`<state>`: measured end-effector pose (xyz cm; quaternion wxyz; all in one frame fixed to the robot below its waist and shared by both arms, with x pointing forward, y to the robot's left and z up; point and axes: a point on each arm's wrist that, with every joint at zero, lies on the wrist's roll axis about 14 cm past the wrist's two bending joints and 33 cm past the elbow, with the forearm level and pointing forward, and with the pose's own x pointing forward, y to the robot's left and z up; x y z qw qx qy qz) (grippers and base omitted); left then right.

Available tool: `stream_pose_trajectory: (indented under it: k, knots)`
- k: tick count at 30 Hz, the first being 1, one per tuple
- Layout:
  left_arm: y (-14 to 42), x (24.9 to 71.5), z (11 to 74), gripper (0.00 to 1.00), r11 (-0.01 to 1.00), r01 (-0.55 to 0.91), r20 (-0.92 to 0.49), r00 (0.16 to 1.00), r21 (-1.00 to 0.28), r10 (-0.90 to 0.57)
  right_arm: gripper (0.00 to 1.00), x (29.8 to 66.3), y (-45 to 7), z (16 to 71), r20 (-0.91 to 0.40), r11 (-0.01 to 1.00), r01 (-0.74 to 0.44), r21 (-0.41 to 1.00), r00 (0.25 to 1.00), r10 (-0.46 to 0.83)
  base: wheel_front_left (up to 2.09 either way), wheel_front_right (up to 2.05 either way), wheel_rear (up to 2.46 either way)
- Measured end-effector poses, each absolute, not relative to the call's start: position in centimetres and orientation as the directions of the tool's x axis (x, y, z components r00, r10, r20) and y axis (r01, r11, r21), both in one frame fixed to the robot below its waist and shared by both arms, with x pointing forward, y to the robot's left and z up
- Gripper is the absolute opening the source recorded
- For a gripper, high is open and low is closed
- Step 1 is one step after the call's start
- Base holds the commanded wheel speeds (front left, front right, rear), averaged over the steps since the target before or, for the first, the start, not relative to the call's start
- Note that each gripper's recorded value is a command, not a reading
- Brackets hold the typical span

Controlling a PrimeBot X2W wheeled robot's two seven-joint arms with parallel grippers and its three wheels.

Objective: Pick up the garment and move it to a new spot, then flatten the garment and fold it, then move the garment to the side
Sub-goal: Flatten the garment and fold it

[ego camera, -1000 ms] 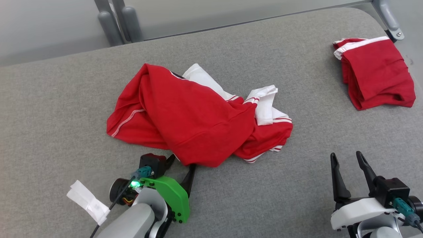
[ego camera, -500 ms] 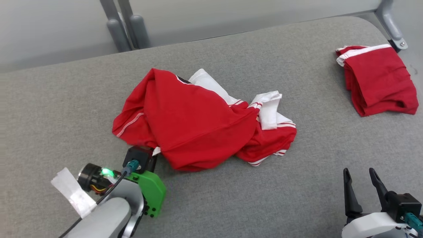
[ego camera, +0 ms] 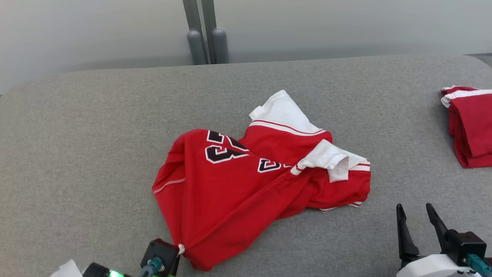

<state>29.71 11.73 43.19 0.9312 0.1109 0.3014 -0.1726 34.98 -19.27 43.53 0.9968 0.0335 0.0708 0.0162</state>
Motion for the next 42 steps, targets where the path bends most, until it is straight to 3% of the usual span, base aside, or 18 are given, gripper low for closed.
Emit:
stream_pose_trajectory:
  k: [4, 6, 7, 10, 15, 18, 23, 31, 38, 40, 42]
  knots:
    - [10.9, 27.5, 41.8, 0.00, 0.910, 0.411, -0.653, 0.705, 0.056, -0.278, 1.00, 35.3, -18.9, 43.6, -0.138, 0.997, -0.042, 0.069, 0.989, 0.051, 0.00, 0.00, 0.00]
    - [9.2, 28.4, 42.7, 0.56, 0.903, 0.429, -0.595, 0.736, 0.039, -0.324, 1.00, 35.3, -18.9, 43.4, -0.143, 0.997, -0.043, 0.067, 0.988, 0.052, 0.00, 0.00, 0.00]
    - [8.1, 29.4, 43.7, 1.00, 0.896, 0.443, -0.546, 0.760, 0.035, -0.354, 1.00, 35.4, -18.9, 43.3, -0.147, 0.997, -0.043, 0.065, 0.988, 0.052, 0.00, 0.00, 0.00]
    - [5.3, 31.4, 45.2, 1.00, 0.884, 0.468, -0.461, 0.786, 0.009, -0.412, 1.00, 35.7, -18.9, 43.2, -0.147, 0.997, -0.045, 0.067, 0.988, 0.054, 0.00, 0.00, 0.00]
    - [1.8, 32.6, 43.5, 1.00, 0.826, 0.564, -0.499, 0.720, 0.015, -0.482, 1.00, 36.0, -18.4, 43.1, -0.151, 0.996, -0.052, 0.074, 0.987, 0.063, 0.00, 0.00, 0.00]
    - [0.7, 33.7, 43.8, 1.00, 0.823, 0.568, -0.467, 0.728, 0.002, -0.501, 1.00, 35.7, -19.0, 43.1, -0.152, 0.997, -0.032, 0.072, 0.987, 0.042, 0.00, 0.00, 0.00]
    - [2.3, 34.6, 44.2, 1.00, 0.867, 0.496, -0.429, 0.773, -0.052, -0.468, 1.00, 34.8, -20.9, 43.0, -0.159, 0.998, 0.024, 0.060, 0.987, -0.014, 0.00, 0.00, 0.00]
    - [9.4, 33.9, 46.5, 1.00, 0.949, 0.313, -0.386, 0.871, -0.043, -0.305, 1.00, 33.6, -21.6, 43.2, -0.157, 0.997, 0.045, 0.056, 0.987, -0.036, 0.00, 0.00, 0.00]
    - [9.4, 28.9, 45.2, 1.00, 0.924, 0.355, -0.493, 0.784, -0.141, -0.376, 1.00, 34.0, -20.4, 44.5, -0.111, 0.998, 0.002, 0.059, 0.994, 0.004, 0.00, 0.00, 0.00]
    - [8.7, 27.9, 44.2, 0.78, 0.910, 0.378, -0.524, 0.747, -0.170, -0.408, 1.00, 34.2, -20.1, 44.6, -0.110, 0.998, -0.013, 0.056, 0.994, 0.019, 0.00, 0.00, 0.00]
    - [7.9, 27.6, 43.4, 0.69, 0.902, 0.379, -0.541, 0.724, -0.208, -0.429, 1.00, 34.3, -20.0, 44.5, -0.113, 0.998, -0.017, 0.054, 0.993, 0.023, 0.00, 0.00, 0.00]
